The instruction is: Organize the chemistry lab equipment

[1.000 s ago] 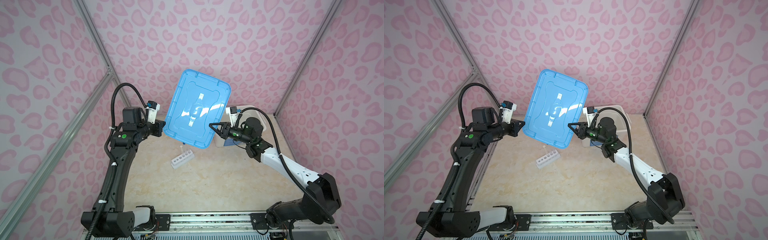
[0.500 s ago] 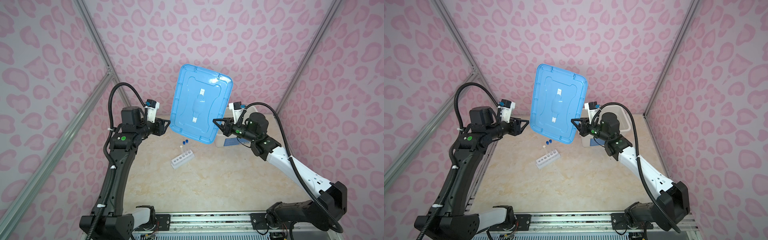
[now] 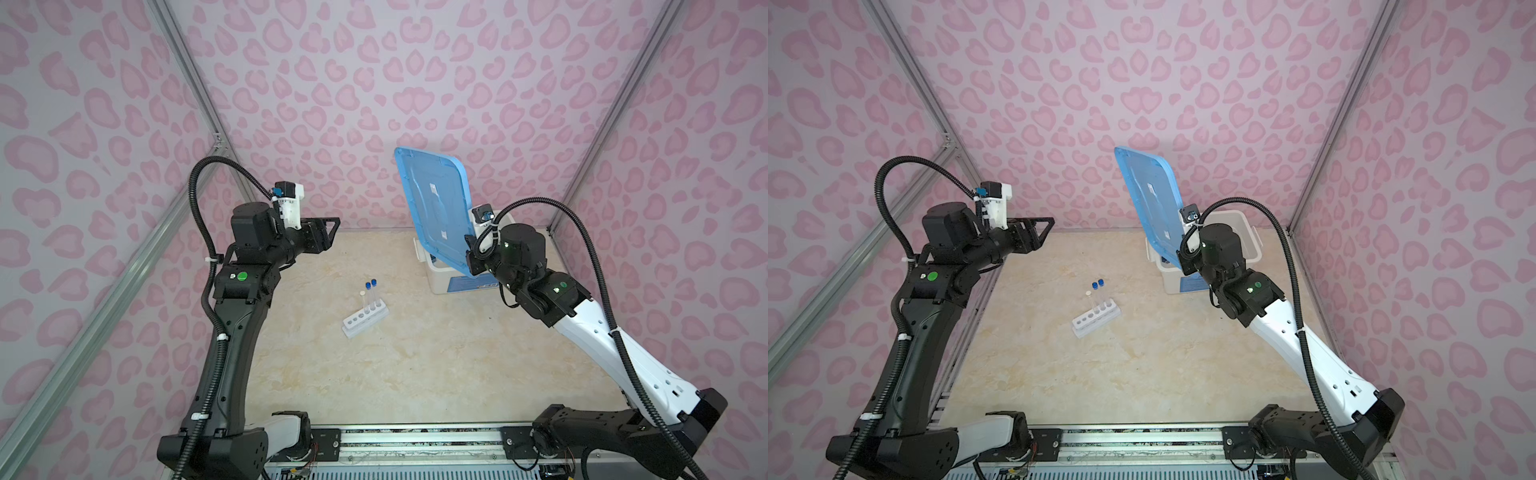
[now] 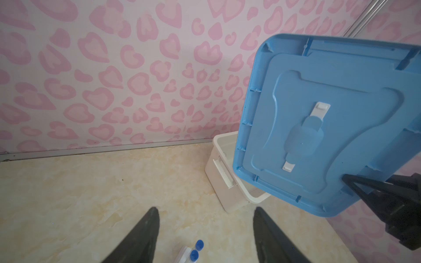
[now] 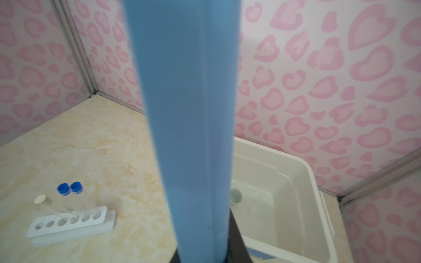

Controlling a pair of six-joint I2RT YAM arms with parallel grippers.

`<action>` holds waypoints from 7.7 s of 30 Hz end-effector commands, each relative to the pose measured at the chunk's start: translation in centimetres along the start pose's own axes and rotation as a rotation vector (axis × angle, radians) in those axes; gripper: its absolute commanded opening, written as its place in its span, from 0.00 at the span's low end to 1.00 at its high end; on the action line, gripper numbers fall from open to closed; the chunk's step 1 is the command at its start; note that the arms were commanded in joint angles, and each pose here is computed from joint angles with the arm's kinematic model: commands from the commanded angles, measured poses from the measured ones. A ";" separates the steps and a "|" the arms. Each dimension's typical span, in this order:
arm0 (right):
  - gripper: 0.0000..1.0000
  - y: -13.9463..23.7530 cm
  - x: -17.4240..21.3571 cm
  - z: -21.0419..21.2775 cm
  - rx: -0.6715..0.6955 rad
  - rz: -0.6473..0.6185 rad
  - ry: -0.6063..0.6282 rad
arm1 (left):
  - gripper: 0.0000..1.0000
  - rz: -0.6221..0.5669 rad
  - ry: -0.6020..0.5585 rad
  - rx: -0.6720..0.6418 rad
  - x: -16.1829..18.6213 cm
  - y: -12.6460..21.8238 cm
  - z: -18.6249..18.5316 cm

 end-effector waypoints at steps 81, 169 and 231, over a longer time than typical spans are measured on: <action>0.06 2.0 2.4 2.7 0.639 0.068 0.901 | 0.71 0.344 0.539 0.338 3.9 -13.4 -5.4; 0.50 0.9 5.9 6.7 0.650 0.067 1.048 | 0.11 0.363 0.527 0.543 4.5 -12.9 -8.4; 0.62 -3.4 14.3 -5.6 -0.364 -0.163 -0.824 | 0.04 0.326 0.536 0.655 2.0 -13.5 -11.0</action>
Point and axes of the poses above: each gripper's point midway between its finger pads, its own y axis back along the fingers, its own z axis along the line the jaws close on, x = y × z, the point moved 3 cm from there along y, back along the fingers, and after that the axes turned 15 degrees about y, right-handed, at the moved point
